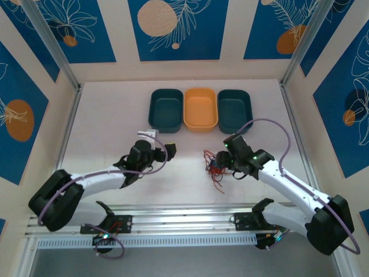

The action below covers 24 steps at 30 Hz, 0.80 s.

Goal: Untangle the cables

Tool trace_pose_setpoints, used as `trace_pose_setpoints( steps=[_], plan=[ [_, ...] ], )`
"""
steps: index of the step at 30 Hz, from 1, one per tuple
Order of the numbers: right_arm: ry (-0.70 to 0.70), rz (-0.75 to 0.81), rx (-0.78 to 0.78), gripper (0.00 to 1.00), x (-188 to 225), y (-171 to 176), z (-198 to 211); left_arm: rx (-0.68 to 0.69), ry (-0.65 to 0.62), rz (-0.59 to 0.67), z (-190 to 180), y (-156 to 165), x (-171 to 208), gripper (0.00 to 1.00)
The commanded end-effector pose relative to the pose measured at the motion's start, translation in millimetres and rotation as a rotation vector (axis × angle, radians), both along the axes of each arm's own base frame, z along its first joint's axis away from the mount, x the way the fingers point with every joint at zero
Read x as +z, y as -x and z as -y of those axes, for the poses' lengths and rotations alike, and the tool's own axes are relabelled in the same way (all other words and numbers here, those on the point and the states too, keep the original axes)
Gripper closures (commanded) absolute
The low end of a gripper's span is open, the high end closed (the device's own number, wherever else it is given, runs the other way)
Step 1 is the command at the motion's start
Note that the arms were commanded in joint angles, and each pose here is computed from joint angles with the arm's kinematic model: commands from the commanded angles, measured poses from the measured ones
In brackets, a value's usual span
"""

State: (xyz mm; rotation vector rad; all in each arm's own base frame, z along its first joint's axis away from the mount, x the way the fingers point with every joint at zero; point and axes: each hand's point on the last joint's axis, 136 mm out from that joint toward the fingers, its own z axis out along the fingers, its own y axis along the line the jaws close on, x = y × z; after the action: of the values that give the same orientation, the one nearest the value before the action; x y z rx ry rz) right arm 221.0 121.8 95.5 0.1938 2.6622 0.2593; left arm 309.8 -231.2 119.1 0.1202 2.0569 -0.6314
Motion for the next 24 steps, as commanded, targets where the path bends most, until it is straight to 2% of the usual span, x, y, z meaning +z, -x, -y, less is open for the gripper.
trace_pose_setpoints(
  steps=[1,9,13,19,24],
  plan=[
    [-0.058,-0.085,-0.033,0.36,-16,12,-9,-0.031,0.105,0.032,23,-11,25,0.00],
    [-0.105,-0.117,0.036,0.59,-28,-7,-34,-0.046,0.012,0.004,29,-17,21,0.00],
    [-0.155,-0.142,0.121,0.78,-28,-15,-61,-0.020,-0.017,0.017,20,-17,26,0.00],
    [-0.312,-0.147,0.270,0.90,-4,-22,-121,0.009,-0.059,0.021,10,-17,34,0.00],
    [-0.337,-0.173,0.364,0.98,6,-25,-155,0.028,-0.095,0.040,-1,-17,41,0.00]
  ],
)
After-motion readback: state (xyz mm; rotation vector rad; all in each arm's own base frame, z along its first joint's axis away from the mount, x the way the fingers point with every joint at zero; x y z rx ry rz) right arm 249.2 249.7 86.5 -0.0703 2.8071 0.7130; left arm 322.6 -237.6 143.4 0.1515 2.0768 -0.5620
